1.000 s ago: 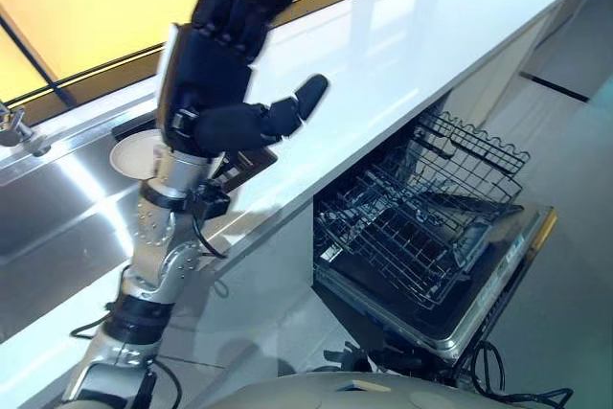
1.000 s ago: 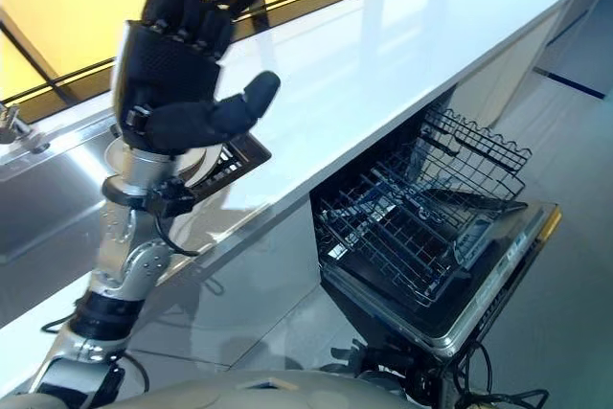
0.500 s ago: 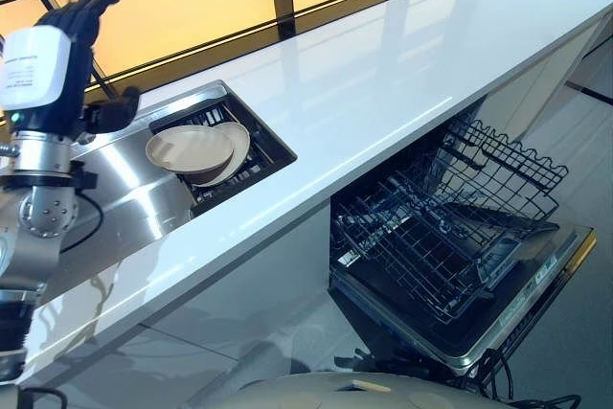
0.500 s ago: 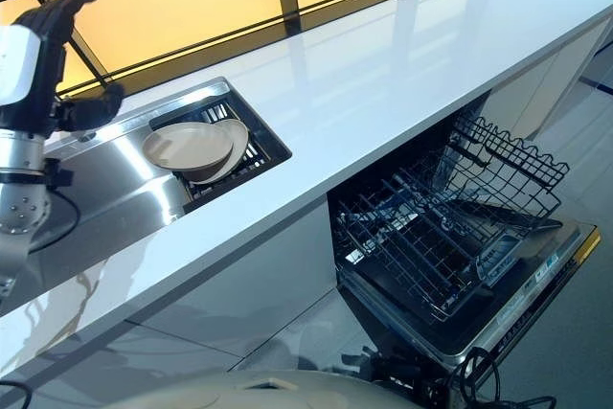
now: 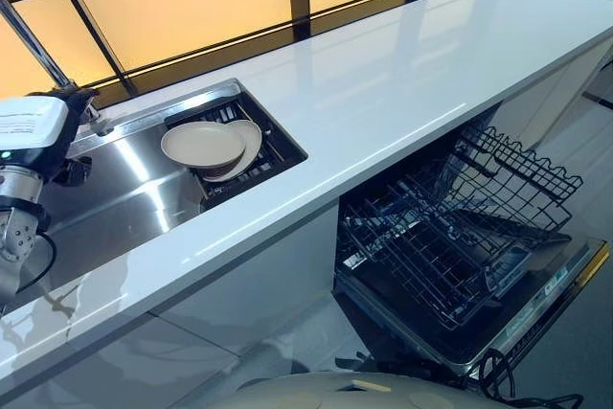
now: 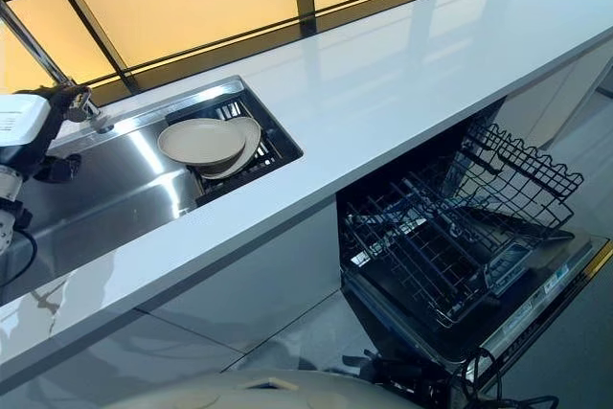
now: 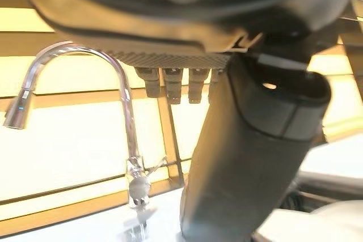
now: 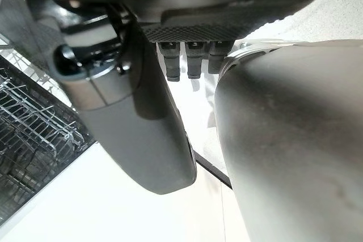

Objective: Pick up plates and place into dishwasher.

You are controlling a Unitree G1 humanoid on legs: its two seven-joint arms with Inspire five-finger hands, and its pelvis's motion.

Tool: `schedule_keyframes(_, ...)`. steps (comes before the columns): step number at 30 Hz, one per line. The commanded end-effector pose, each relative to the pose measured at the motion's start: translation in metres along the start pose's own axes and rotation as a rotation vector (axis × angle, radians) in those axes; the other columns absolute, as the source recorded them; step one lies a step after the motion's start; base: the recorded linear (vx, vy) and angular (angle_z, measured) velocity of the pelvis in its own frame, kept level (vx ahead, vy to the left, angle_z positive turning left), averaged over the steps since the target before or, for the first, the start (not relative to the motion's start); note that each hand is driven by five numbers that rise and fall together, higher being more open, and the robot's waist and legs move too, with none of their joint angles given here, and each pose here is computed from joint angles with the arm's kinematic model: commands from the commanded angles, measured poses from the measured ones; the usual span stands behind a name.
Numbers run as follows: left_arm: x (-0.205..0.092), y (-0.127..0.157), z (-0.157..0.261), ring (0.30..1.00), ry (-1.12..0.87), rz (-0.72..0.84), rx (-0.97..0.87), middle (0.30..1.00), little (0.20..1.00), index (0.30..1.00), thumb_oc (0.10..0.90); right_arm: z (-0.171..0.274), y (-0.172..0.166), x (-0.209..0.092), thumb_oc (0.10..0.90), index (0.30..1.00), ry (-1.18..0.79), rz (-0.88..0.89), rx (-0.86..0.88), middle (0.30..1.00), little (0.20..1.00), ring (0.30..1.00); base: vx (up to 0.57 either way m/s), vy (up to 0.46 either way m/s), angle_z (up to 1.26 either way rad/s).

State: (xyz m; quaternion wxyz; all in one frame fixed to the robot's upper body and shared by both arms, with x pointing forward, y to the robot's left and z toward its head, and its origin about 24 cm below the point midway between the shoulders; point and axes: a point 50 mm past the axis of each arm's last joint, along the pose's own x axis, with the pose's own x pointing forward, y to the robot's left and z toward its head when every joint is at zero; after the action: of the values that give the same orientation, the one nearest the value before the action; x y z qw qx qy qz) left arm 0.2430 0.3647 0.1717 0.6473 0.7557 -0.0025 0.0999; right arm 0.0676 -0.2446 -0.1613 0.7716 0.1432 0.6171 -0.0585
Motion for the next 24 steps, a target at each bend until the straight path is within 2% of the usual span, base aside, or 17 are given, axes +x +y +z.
schedule_keyframes(1,0.022,0.080,-0.012,0.900,-0.003,0.219,0.135,0.900,0.900,0.900,0.800,-0.007,0.002,0.000,0.800,0.900,0.076,0.033,0.017,0.900,0.900,0.900,0.00,0.000,0.00)
schedule_keyframes(13,0.033,0.105,-0.009,0.900,-0.036,0.179,0.159,0.900,0.900,0.900,0.800,-0.006,-0.005,-0.003,0.800,0.900,0.080,0.016,0.016,0.900,0.900,0.900,0.01,0.040,-0.07)
schedule_keyframes(24,0.047,0.096,0.007,0.900,-0.071,0.051,0.192,0.900,0.900,0.900,0.800,-0.012,-0.009,-0.004,0.800,0.900,0.075,0.011,0.047,0.900,0.900,0.900,0.00,0.023,-0.06)
